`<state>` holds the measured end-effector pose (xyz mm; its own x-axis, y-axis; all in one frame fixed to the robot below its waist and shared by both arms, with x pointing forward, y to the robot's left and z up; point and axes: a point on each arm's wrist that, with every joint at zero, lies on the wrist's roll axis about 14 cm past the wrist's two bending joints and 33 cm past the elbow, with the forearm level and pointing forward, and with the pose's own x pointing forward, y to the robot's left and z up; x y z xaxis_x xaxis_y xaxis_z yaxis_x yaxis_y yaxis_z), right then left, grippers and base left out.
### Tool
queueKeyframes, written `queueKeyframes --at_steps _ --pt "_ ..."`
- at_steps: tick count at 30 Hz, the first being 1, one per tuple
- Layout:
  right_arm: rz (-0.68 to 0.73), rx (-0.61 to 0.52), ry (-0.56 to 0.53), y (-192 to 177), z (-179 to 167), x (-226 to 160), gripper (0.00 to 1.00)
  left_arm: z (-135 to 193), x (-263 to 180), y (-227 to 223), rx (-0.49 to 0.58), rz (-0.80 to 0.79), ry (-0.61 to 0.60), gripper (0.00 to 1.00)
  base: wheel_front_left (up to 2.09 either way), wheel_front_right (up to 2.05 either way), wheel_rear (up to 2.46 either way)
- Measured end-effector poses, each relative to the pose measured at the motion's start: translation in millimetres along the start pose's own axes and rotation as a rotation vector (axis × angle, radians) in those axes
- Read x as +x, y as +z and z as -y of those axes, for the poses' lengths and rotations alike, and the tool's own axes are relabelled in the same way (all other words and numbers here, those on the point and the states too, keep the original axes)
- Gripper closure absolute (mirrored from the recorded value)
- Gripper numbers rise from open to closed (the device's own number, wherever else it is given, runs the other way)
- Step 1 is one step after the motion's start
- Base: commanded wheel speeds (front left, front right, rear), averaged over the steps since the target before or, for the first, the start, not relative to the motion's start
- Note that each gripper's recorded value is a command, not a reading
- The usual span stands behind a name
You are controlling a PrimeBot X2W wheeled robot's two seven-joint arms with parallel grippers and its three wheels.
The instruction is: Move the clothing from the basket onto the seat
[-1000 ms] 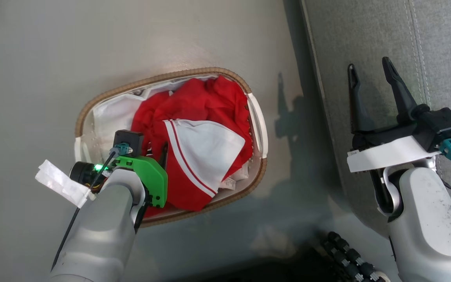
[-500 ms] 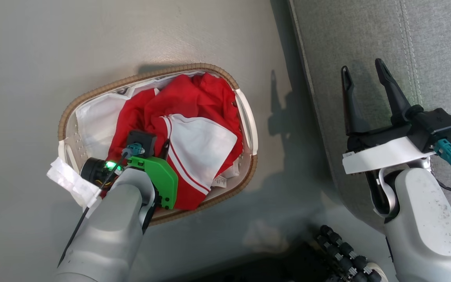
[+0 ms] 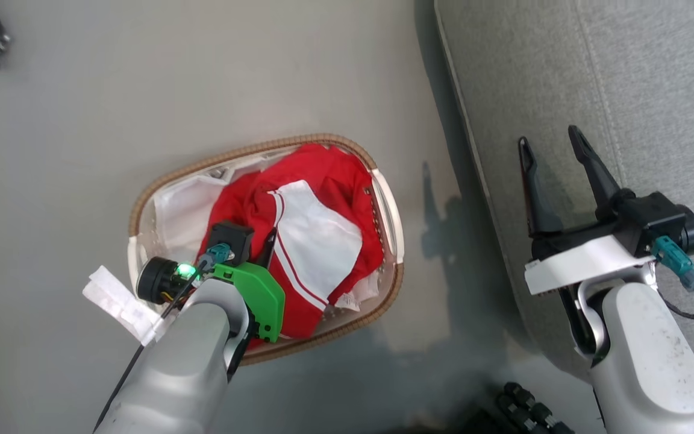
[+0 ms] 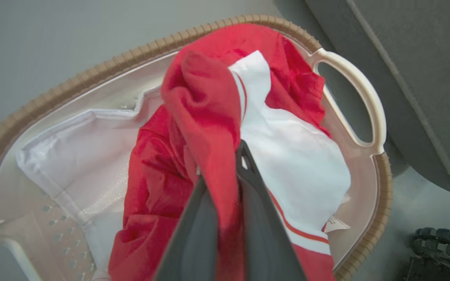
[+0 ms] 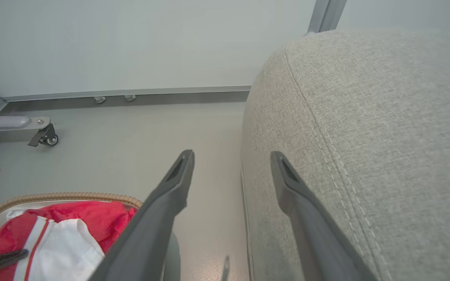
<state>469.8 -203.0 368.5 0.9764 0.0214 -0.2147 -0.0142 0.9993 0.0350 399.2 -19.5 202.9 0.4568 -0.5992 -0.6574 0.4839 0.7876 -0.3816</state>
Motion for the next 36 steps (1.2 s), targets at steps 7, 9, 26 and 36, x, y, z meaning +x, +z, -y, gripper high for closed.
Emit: queueKeyframes --at_steps 7,9,26,36 --pt "0.035 -0.018 0.002 21 -3 -22 0.00 11 -30 59 0.132 0.179 -0.007 1.00 0.00 0.00 0.00" --pt "0.045 -0.023 0.003 27 -4 -30 0.00 18 -41 70 0.165 0.221 -0.012 1.00 0.00 0.00 0.00" --pt "0.187 -0.033 0.044 82 -25 -100 0.00 56 -163 220 0.720 0.606 0.072 1.00 0.00 0.00 0.00" --pt "0.305 -0.052 0.089 119 -41 -120 0.00 96 -247 314 0.967 0.831 0.151 1.00 0.00 0.00 0.00"
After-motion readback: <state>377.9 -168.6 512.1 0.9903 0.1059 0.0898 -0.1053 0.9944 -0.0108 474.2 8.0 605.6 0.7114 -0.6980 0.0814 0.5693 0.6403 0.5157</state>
